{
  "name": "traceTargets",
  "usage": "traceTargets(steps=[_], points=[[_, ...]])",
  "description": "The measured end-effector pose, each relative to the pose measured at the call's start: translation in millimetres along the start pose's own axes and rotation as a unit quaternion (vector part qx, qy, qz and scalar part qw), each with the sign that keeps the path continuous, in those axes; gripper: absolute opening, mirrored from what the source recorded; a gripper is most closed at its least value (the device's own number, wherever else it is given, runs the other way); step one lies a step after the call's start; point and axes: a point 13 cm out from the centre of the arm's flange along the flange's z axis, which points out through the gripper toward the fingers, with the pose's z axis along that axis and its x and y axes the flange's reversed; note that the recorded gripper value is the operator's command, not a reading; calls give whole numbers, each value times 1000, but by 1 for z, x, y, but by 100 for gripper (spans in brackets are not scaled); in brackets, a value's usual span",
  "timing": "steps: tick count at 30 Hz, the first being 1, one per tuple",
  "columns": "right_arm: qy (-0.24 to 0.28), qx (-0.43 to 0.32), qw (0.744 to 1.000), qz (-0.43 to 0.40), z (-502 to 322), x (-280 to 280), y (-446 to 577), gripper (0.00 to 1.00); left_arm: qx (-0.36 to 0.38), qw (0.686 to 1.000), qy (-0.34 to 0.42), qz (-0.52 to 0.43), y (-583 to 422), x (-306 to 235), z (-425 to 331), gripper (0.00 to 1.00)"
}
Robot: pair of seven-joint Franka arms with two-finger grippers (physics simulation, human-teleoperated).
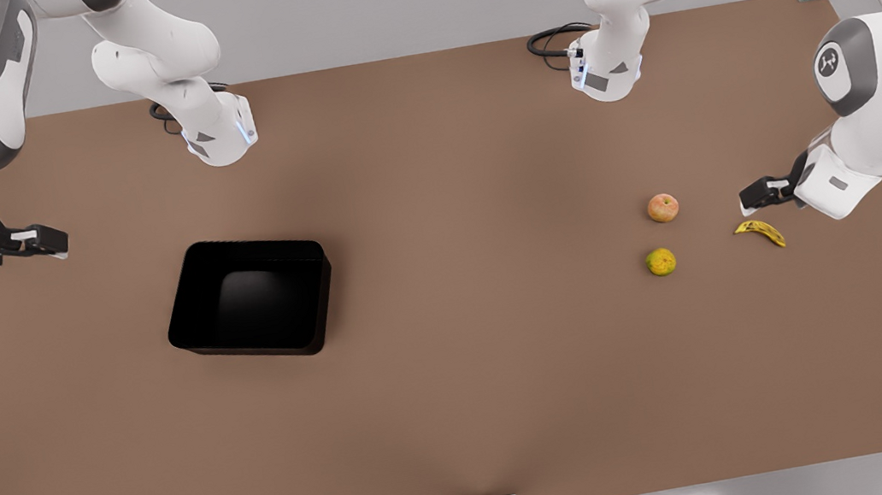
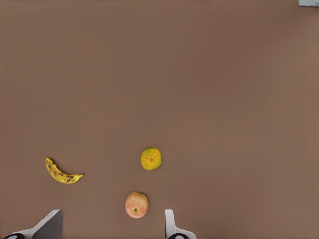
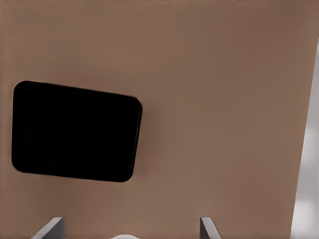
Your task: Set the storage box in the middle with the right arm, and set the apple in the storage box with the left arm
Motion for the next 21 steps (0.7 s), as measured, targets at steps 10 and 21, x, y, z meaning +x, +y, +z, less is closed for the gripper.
traceTargets(steps=[10, 21], points=[[140, 7, 990, -5, 200, 6, 25, 100, -1, 1000, -6, 1, -1, -1, -4, 100], [82, -26, 993, 77, 368, -9, 43, 100, -3, 1000, -1, -1, 3, 0, -2, 100]])
